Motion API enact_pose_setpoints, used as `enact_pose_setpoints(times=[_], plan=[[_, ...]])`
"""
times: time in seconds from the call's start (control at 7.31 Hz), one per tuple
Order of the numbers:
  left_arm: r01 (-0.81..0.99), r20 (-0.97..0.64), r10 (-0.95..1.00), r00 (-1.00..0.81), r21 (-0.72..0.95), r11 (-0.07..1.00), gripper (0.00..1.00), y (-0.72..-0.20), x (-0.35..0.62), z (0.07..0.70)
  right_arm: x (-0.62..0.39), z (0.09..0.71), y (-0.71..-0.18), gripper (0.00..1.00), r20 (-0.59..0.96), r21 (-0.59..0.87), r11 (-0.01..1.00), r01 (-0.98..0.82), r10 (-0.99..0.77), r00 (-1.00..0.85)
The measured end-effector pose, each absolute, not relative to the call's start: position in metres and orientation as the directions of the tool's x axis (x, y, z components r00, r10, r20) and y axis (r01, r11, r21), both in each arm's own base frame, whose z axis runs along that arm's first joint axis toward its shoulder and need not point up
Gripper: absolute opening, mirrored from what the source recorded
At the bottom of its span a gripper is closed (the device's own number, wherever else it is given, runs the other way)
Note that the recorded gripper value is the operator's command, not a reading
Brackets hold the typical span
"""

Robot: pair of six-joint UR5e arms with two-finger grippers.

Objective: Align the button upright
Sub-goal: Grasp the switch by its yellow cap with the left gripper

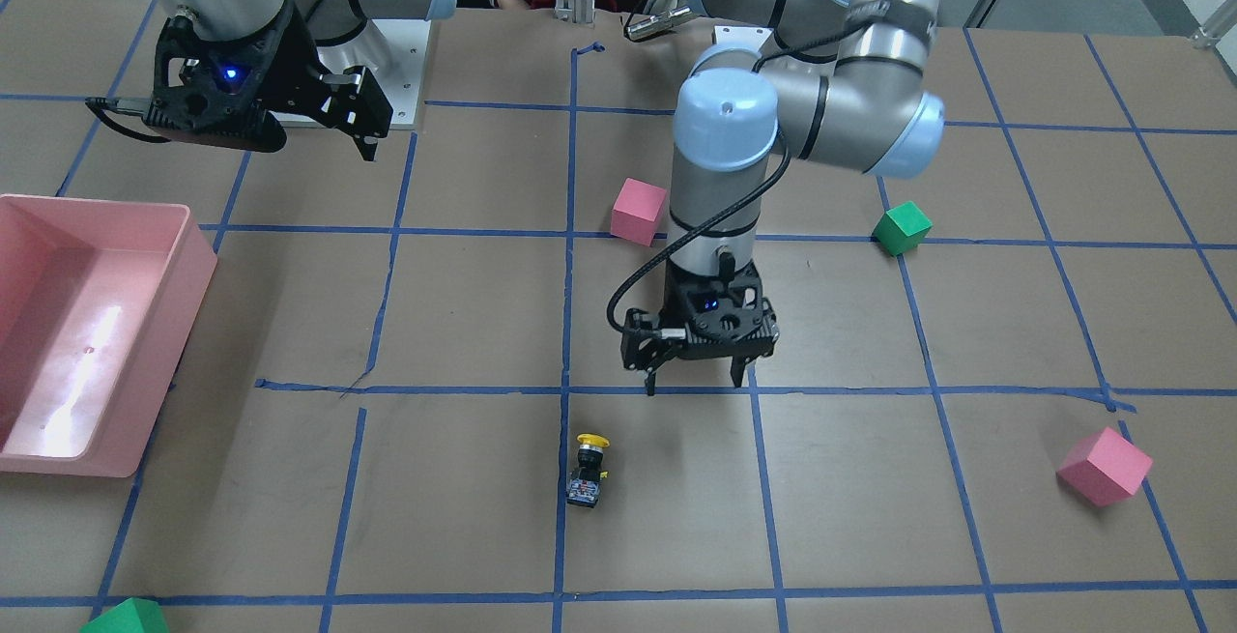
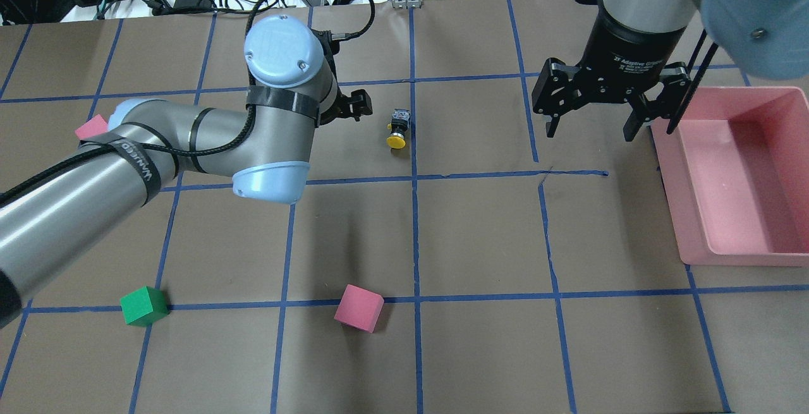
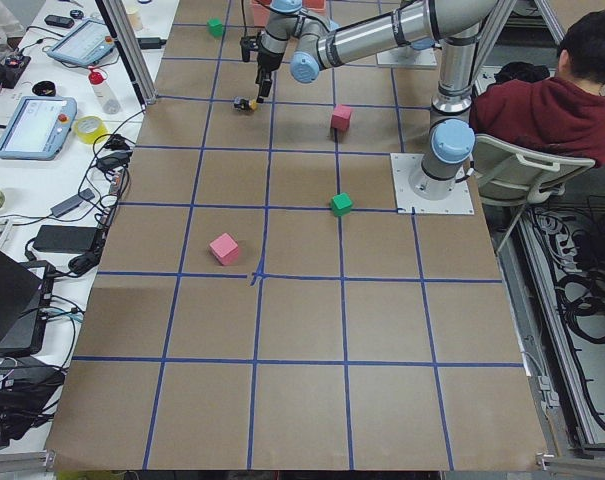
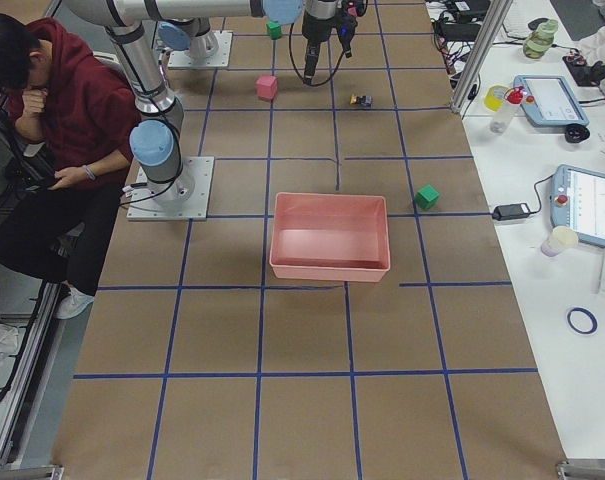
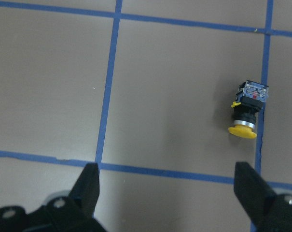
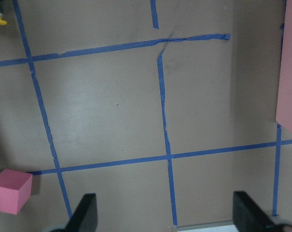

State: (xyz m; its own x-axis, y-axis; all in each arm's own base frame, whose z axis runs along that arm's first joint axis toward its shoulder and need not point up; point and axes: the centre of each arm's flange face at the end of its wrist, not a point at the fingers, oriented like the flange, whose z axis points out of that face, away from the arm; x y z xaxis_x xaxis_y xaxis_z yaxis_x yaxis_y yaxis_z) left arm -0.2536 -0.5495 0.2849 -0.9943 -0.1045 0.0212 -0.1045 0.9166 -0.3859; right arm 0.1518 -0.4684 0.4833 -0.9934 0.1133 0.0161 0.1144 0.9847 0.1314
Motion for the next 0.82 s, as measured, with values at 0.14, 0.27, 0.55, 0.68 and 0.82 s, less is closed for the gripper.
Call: enact_pose_setpoints(times=[0.14, 0.27, 0.55, 0.68, 0.82], plan=[[-0.102, 0.064, -0.082, -0.995, -0.443, 0.891, 1.00, -0.558, -0.268, 0.265, 0.151, 0.482, -0.468, 1.00, 0.018, 0.134, 0.985, 0.113, 0.112, -0.994], [-0.088, 0.090, -0.050, -0.995, -0.487, 0.869, 0.98, -0.561, -0.283, 0.248, 0.151, 0.482, -0.468, 1.00, 0.019, 0.135, 0.984, 0.115, 0.114, -0.993], [-0.026, 0.093, 0.029, -0.995, -0.546, 0.837, 0.98, -0.561, -0.306, 0.218, 0.150, 0.482, -0.468, 1.00, 0.027, 0.134, 0.984, 0.120, 0.117, -0.993], [0.004, 0.084, 0.063, -0.994, -0.575, 0.818, 0.98, -0.562, -0.309, 0.202, 0.150, 0.482, -0.468, 1.00, 0.029, 0.134, 0.984, 0.116, 0.113, -0.993], [0.027, 0.073, 0.088, -0.993, -0.592, 0.805, 0.98, -0.561, -0.310, 0.188, 0.149, 0.481, -0.469, 1.00, 0.030, 0.135, 0.984, 0.116, 0.113, -0.993]])
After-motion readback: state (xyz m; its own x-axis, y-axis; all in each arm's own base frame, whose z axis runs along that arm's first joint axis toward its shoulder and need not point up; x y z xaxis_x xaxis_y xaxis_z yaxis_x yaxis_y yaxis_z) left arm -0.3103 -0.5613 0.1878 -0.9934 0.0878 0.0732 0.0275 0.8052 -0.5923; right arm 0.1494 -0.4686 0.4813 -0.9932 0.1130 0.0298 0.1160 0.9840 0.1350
